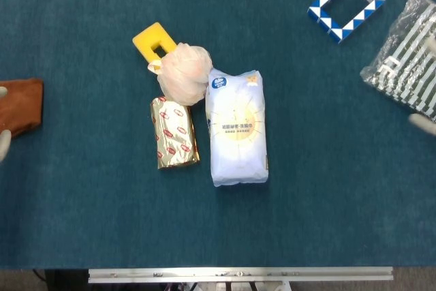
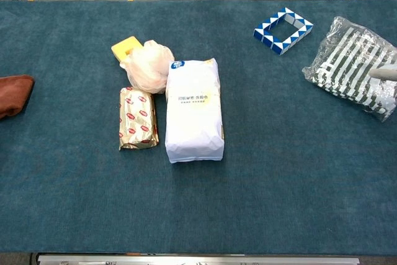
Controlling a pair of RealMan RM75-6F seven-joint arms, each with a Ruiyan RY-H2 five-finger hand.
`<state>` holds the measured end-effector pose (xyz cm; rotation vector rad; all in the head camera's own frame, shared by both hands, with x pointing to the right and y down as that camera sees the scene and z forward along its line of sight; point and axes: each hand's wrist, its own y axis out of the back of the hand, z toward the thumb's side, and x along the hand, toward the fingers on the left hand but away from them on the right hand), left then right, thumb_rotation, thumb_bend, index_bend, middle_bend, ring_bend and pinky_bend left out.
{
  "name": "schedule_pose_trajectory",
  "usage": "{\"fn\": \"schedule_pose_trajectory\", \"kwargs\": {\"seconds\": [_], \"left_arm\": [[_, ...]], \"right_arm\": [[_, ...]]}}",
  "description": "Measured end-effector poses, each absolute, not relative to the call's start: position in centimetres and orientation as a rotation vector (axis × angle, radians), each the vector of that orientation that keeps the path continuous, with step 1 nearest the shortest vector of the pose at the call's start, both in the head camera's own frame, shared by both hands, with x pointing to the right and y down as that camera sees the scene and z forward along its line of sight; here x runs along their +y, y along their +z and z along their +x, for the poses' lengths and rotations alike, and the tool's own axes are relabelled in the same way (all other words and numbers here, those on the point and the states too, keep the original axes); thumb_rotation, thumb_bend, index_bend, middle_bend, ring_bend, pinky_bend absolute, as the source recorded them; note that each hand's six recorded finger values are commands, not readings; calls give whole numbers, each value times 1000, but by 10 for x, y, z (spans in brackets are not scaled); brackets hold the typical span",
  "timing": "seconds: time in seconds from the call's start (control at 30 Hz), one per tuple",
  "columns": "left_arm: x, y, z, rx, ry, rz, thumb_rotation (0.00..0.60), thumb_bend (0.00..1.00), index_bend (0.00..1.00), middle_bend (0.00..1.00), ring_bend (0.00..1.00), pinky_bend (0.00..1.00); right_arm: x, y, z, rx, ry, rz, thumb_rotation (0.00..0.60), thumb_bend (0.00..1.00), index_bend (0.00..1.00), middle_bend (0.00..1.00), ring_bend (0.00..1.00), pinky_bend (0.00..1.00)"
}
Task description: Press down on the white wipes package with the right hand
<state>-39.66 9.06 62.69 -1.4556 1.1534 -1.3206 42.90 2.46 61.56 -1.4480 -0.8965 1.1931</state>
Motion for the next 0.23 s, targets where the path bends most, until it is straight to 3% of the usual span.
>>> {"fn": "schedule_pose_trajectory", "kwargs": {"seconds": [0.23], "left_arm": [[90,629,-388,1152,-1302,-1467,600,346,239,230,178,214]], "right_arm": [[38,606,477,-965,1315,-1362,480,0,0,95,0,0]]}}
